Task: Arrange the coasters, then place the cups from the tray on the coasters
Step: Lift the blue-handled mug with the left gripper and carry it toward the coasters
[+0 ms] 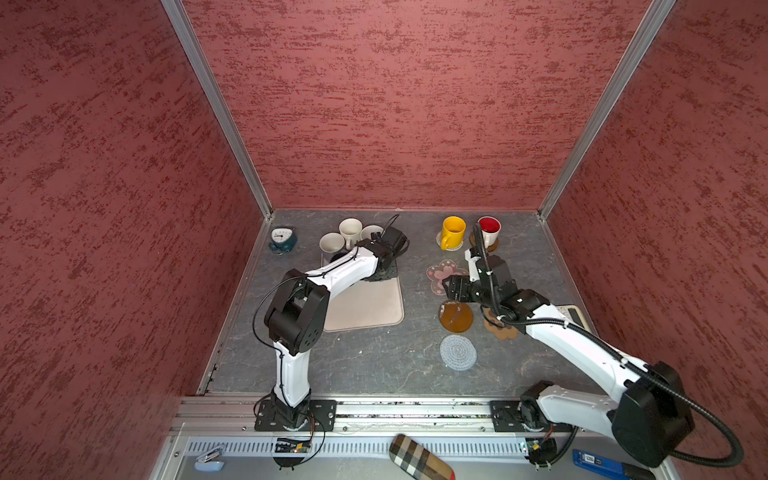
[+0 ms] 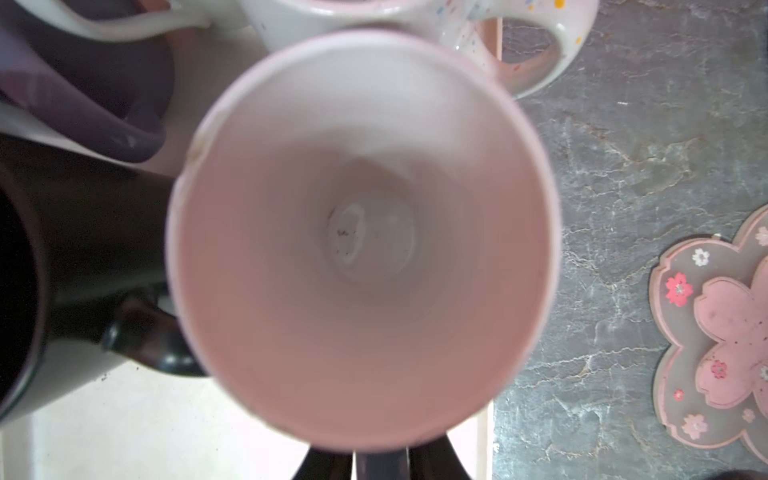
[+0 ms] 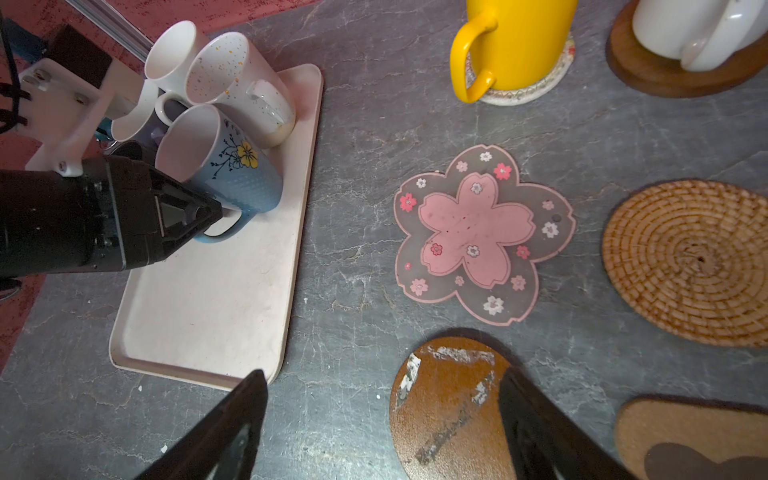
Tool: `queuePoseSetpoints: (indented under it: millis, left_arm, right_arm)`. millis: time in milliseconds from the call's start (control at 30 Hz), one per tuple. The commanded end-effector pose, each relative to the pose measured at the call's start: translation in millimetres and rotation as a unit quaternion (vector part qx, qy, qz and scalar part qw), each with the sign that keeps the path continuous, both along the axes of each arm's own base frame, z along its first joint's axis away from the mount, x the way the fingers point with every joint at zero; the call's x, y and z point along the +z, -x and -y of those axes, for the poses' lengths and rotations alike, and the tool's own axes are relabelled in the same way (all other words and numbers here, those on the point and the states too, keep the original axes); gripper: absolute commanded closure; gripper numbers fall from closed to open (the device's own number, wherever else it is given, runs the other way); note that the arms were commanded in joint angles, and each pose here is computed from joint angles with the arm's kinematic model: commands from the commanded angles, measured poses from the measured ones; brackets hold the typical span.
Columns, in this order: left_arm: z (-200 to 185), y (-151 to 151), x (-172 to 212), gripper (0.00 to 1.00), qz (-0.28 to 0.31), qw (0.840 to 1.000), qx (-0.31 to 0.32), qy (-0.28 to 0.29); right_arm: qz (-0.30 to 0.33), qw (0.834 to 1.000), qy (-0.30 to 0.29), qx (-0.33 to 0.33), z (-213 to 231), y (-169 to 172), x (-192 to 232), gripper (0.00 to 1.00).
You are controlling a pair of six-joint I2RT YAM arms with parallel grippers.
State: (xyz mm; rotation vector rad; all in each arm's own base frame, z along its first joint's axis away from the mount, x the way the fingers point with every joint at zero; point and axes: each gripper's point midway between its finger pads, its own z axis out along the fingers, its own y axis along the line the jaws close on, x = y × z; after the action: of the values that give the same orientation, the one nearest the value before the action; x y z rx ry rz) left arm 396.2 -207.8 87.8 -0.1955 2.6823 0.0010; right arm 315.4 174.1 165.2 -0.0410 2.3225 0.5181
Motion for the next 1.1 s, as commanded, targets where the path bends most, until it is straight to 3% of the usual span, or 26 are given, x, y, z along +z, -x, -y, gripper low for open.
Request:
queuePoseSetpoints:
  millis: [0, 333, 833, 1067]
  left_arm:
    - [0.4, -0.4, -4.6, 0.82, -0.005, 1.0, -0.005, -0.013]
    - [-2.8, 5.0, -4.8, 1.0, -0.009, 1.0, -0.01, -0.017]
    - [16.5, -0.4, 59.5, 1.0, 0.045, 0.993, -0.105, -0.012]
    - [70.9, 7.6, 101.6, 1.0, 0.102, 0.969, -0.224, 0.037]
  right_arm:
    - [0.024, 1.0, -0.005, -0.01, 5.8, -4.8, 10.3, 0.12]
    - [0.029, 0.999, -0.009, -0.012, 7.4, -4.7, 15.2, 0.12]
    - [0.039, 0.998, -0.052, -0.022, 13.8, -11.8, 38.1, 0.06]
    - [0.049, 0.994, -0.091, -0.045, 34.1, -11.3, 59.9, 0.01]
